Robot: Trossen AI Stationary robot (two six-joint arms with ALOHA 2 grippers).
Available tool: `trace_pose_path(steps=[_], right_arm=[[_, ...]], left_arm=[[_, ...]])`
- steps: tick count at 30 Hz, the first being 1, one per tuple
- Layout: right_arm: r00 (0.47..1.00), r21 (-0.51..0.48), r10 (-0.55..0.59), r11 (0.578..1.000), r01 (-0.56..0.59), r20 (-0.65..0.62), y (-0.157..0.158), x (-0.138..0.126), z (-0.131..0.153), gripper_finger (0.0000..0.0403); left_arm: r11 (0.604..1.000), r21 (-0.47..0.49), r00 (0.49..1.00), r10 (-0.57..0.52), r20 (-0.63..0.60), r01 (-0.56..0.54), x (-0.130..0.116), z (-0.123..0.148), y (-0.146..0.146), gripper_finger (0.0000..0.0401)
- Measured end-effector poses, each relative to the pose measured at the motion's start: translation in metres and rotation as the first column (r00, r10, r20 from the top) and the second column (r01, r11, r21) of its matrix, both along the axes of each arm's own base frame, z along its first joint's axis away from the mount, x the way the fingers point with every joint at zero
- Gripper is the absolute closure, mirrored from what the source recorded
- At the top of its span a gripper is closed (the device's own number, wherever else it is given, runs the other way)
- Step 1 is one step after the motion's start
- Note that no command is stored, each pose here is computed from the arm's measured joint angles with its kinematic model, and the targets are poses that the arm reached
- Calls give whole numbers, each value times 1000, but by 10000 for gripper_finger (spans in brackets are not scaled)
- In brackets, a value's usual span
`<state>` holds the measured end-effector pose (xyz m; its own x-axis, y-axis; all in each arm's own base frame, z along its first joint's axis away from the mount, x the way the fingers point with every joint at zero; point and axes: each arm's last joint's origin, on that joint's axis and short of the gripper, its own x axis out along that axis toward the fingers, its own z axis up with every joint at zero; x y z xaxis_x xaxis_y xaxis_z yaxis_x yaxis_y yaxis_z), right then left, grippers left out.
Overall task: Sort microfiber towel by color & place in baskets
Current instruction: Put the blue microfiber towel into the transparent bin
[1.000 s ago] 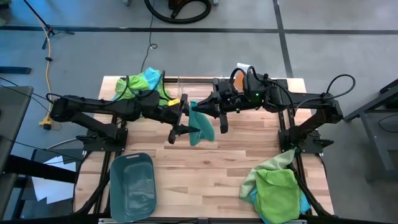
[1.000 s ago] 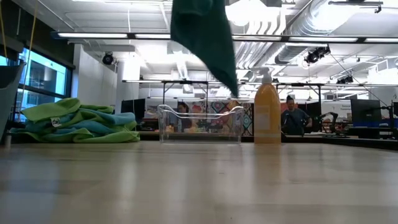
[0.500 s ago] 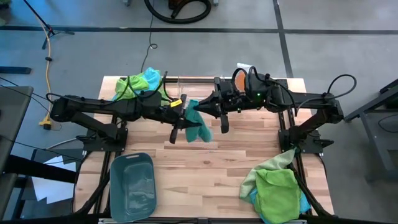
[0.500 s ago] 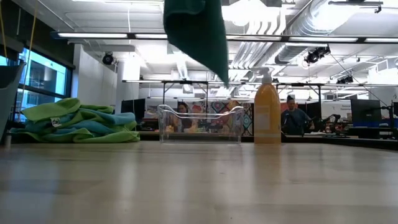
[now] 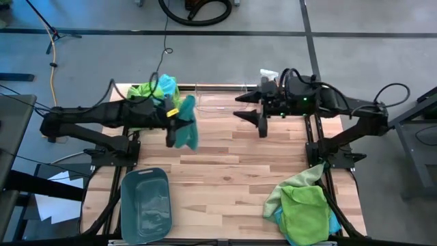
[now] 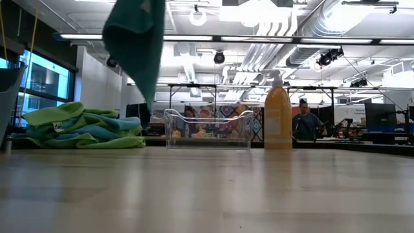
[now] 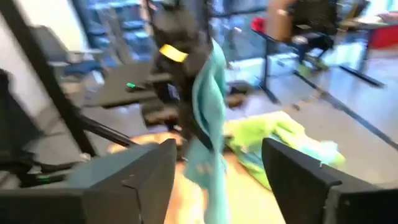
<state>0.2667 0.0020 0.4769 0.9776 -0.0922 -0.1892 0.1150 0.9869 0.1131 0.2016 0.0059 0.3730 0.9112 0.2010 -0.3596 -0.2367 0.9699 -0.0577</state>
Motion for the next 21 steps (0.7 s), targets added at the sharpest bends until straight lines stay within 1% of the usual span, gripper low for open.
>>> trace_pose_path(steps=[2, 4, 7, 11, 13, 15, 16, 18, 21], right_arm=[[998, -4, -39, 999, 39, -45, -1, -8, -2, 159], [994, -2, -71, 997, 71, -83, -2, -14, -4, 158], [985, -21, -116, 993, 115, -130, -4, -19, -7, 158], [972, -50, -168, 986, 162, -165, -5, -20, -10, 158], [970, -52, -169, 985, 162, -175, -5, -20, -11, 158], [966, -56, -190, 982, 183, -178, -7, -20, -13, 158], [961, -62, -212, 977, 204, -178, -8, -19, -13, 158], [948, -79, -260, 965, 250, -181, -11, -20, -14, 158], [928, -101, -330, 943, 317, -170, -18, -21, -13, 158]], left_arm=[[998, -26, 998, 60, 4, -60, -9, 2, 1, 400], [994, -50, 995, 98, 11, -97, -16, 2, 2, 400], [990, -82, 992, 115, 42, -111, -22, -2, 2, 401], [986, -107, 987, 135, 92, -125, -24, -18, 2, 401], [981, -105, 972, 176, 155, -161, -20, -22, 6, 401], [976, -74, 955, 214, 206, -203, -14, -21, 15, 401], [979, -54, 950, 203, 237, -196, -9, -18, 21, 401], [990, -24, 959, 138, 247, -136, 1, -15, 34, 401], [990, -28, 967, 138, 214, -135, 21, -11, 63, 401]])
